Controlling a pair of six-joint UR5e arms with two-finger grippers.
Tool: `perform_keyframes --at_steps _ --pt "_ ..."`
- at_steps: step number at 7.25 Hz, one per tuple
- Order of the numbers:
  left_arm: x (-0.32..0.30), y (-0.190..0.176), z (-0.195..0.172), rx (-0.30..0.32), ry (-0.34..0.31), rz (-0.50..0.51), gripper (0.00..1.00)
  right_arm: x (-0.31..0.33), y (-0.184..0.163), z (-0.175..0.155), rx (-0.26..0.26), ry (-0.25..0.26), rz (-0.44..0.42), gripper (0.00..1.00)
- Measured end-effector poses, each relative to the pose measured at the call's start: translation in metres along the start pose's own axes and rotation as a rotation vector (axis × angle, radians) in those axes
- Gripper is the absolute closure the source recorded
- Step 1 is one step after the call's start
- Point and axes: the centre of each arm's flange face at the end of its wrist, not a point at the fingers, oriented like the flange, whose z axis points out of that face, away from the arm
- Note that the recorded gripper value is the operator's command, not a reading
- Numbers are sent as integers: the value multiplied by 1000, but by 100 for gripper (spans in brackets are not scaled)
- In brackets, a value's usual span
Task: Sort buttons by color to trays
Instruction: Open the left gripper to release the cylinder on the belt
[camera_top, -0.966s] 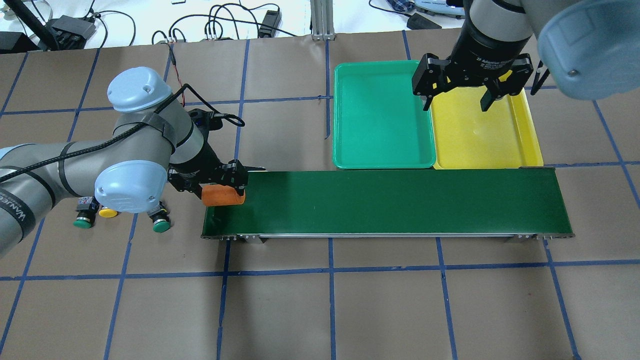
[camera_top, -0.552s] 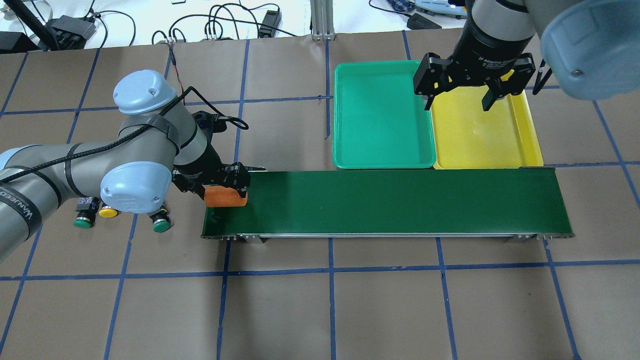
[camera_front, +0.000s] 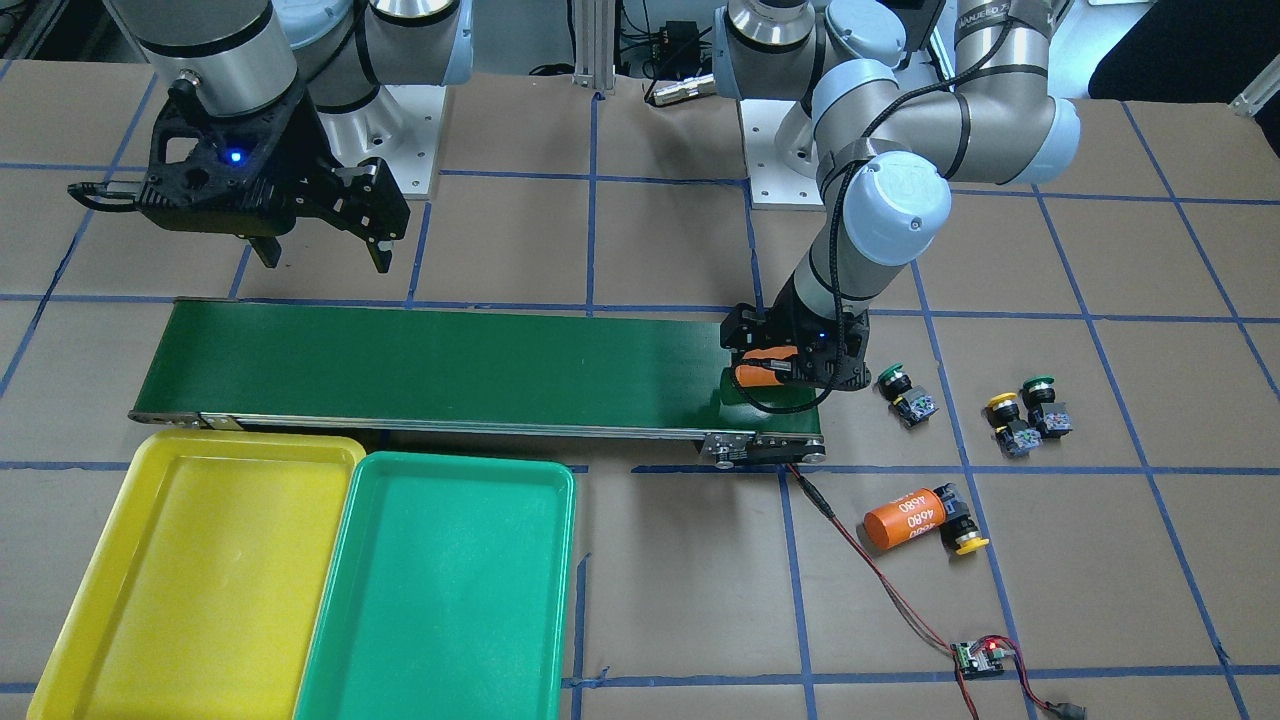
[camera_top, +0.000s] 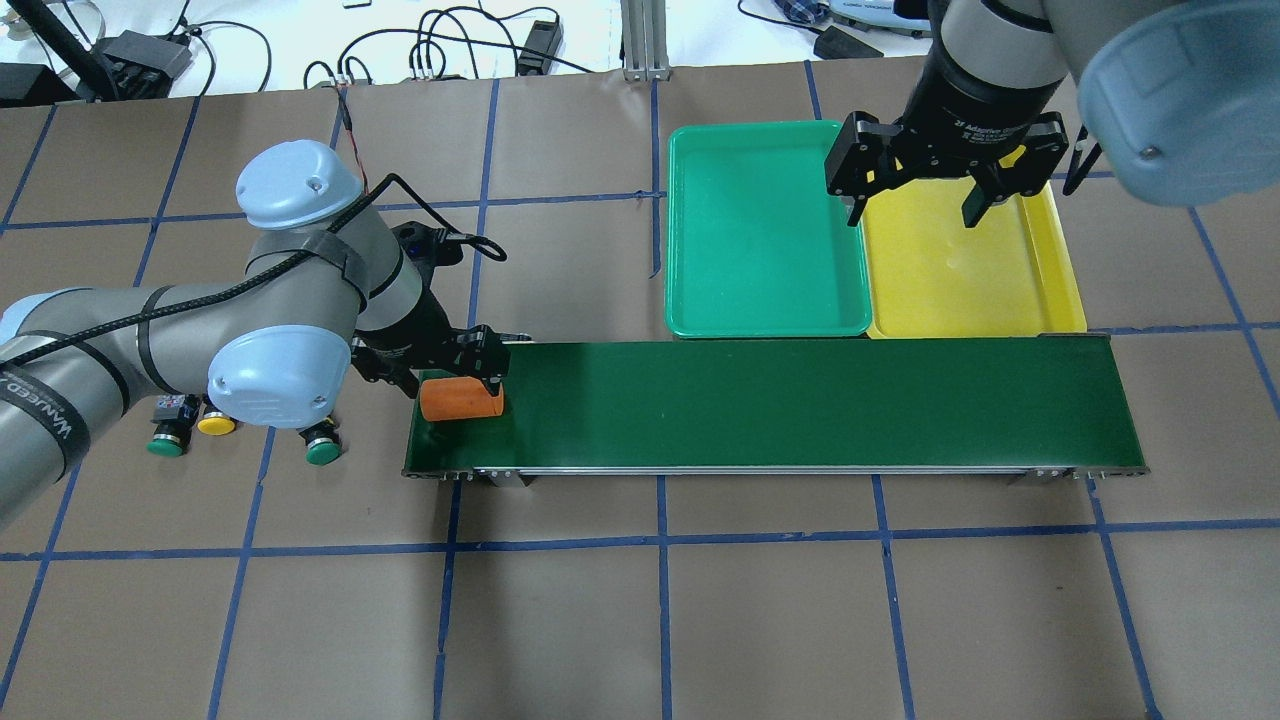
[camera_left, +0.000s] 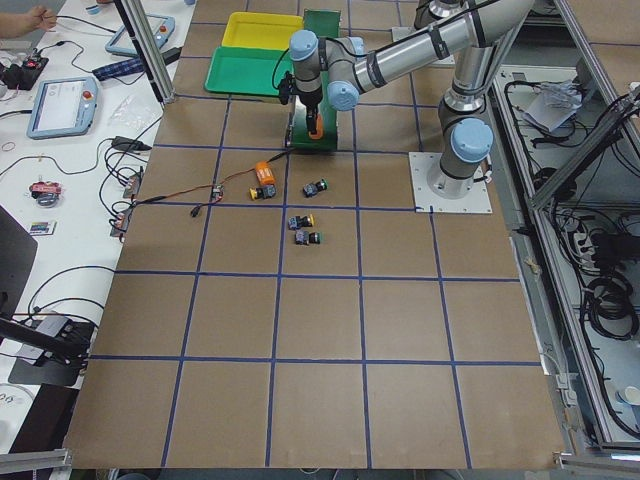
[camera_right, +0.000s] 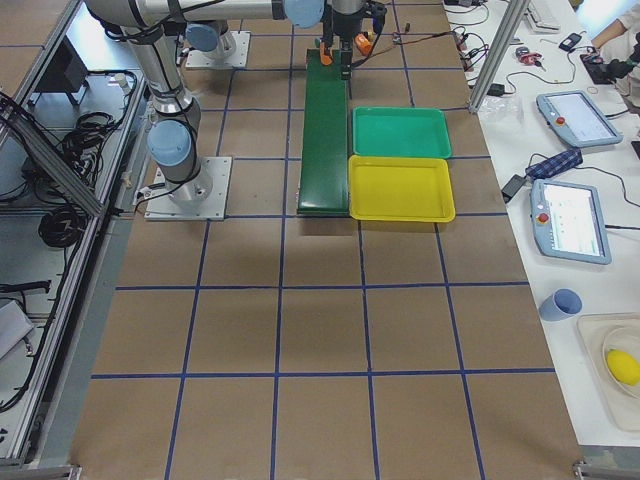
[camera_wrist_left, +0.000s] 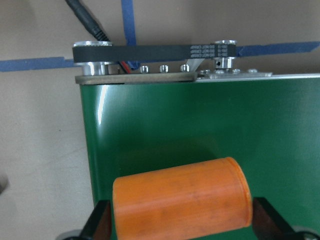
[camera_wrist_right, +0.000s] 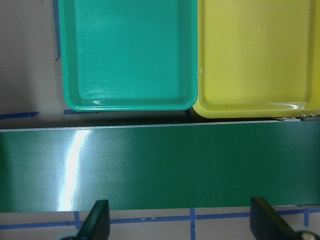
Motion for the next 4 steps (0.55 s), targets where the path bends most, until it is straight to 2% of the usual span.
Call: perform_keyframes --at_steps 4 --pt "-7 -11 -44 60 -4 -25 0 0 0 1 -2 -1 1 0"
